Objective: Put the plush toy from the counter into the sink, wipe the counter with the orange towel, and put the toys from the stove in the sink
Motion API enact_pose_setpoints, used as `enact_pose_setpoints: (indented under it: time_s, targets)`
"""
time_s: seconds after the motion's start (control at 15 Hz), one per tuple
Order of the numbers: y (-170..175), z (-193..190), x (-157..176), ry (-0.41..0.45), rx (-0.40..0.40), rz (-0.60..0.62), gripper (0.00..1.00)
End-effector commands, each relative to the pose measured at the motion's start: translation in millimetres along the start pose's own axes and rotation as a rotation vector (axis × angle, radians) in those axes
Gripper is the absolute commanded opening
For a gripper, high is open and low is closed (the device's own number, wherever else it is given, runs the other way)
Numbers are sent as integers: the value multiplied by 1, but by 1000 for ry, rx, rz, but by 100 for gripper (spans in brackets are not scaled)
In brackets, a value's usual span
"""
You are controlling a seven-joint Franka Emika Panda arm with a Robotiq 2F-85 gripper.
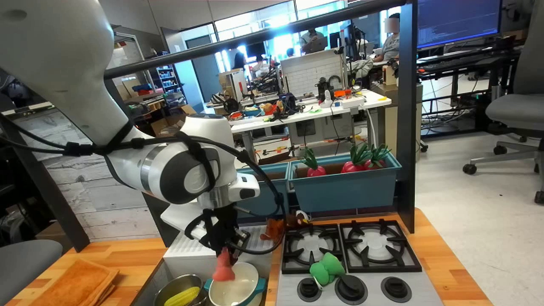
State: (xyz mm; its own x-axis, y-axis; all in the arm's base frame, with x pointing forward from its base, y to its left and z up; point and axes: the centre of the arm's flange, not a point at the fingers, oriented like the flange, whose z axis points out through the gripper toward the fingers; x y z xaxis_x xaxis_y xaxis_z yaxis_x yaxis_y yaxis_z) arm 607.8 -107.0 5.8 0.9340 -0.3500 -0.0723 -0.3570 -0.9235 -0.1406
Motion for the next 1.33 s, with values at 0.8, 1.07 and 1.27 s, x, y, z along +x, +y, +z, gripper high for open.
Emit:
enact_pose_setpoints:
  time_s: [0.8,1.07,1.27]
  targets:
    - [42,8,60,353,-113,36,58]
    - [34,36,74,395,-89,27,79]
    - [31,43,81,451,-85,6,42]
